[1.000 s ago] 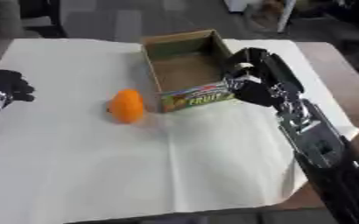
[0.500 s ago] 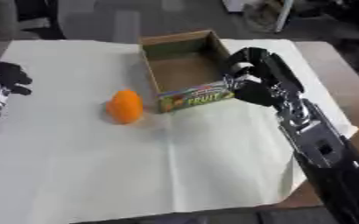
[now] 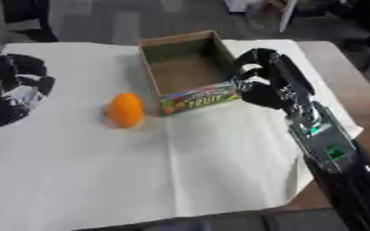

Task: Pick up objects on the table and place them in the box.

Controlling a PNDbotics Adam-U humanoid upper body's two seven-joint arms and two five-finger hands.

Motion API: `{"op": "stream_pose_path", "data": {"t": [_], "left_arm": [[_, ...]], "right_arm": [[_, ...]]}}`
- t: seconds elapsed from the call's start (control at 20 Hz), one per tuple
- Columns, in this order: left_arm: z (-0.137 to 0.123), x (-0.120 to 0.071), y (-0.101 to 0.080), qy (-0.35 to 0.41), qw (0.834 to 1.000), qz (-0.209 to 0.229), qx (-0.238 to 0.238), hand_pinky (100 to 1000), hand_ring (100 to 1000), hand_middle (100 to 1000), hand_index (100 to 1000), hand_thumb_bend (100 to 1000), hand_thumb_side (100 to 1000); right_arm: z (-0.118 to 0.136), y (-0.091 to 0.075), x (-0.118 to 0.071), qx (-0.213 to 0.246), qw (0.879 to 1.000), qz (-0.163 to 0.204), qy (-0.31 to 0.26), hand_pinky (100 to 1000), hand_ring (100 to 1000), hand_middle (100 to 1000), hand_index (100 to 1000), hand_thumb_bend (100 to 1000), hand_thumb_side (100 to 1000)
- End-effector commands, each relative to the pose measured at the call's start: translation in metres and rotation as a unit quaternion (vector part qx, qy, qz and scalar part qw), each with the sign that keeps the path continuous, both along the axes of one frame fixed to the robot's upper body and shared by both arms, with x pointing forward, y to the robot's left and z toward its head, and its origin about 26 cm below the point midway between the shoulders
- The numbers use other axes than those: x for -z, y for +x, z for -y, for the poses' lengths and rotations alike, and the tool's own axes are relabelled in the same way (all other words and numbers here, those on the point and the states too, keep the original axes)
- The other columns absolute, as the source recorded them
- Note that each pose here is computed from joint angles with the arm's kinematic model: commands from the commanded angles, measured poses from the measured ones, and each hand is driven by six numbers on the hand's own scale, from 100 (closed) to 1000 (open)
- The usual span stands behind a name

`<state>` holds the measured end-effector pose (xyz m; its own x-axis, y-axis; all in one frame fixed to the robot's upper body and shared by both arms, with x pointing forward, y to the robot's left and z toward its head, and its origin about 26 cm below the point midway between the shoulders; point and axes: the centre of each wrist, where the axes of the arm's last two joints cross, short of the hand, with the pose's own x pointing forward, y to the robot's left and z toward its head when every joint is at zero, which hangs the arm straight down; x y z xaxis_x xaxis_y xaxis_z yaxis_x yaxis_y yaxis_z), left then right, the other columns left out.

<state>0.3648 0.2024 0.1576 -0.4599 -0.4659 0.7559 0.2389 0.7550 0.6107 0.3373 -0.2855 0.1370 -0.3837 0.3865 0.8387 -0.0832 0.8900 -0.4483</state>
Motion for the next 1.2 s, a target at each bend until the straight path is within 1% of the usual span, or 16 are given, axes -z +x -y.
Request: {"op": "stream_pose_path", "data": {"t": [0.05, 0.1, 0.2, 0.25, 0.45, 0.6, 0.85, 1.2], "left_arm": [[0.003, -0.002, 0.011, 0.059, 0.998, 0.008, -0.004, 695, 772, 679, 757, 428, 265], [0.006, 0.0, 0.014, 0.074, 0.997, 0.008, -0.005, 696, 774, 684, 763, 424, 243], [0.013, 0.005, 0.022, 0.1, 0.995, 0.004, -0.006, 697, 777, 688, 771, 432, 230], [0.016, 0.008, 0.025, 0.109, 0.994, 0.004, -0.007, 698, 778, 692, 776, 441, 206], [0.032, 0.016, 0.04, 0.148, 0.989, 0.011, -0.01, 708, 786, 703, 784, 480, 189], [0.041, 0.023, 0.047, 0.174, 0.985, 0.014, -0.008, 719, 790, 710, 789, 517, 202], [0.049, 0.036, 0.055, 0.222, 0.975, 0.007, -0.004, 739, 801, 730, 806, 572, 209], [0.055, 0.06, 0.063, 0.276, 0.961, -0.003, -0.01, 746, 803, 742, 828, 599, 196]], "right_arm": [[-0.001, 0.0, -0.011, -0.008, 1.0, 0.017, -0.002, 611, 770, 548, 502, 100, 100], [-0.001, 0.0, -0.011, -0.008, 1.0, 0.017, -0.002, 611, 769, 548, 502, 100, 100], [-0.002, 0.0, -0.012, -0.01, 1.0, 0.018, -0.001, 611, 769, 548, 502, 100, 100], [-0.003, 0.0, -0.012, -0.011, 1.0, 0.018, 0.0, 611, 769, 548, 502, 100, 100], [-0.005, 0.0, -0.014, -0.017, 1.0, 0.02, 0.001, 611, 769, 548, 502, 100, 100], [-0.006, 0.0, -0.014, -0.019, 1.0, 0.02, 0.001, 612, 769, 548, 502, 100, 100], [-0.006, 0.0, -0.014, -0.02, 1.0, 0.019, 0.002, 612, 768, 548, 502, 100, 100], [-0.009, 0.0, -0.013, -0.024, 1.0, 0.017, 0.002, 612, 768, 547, 503, 100, 100]]}}
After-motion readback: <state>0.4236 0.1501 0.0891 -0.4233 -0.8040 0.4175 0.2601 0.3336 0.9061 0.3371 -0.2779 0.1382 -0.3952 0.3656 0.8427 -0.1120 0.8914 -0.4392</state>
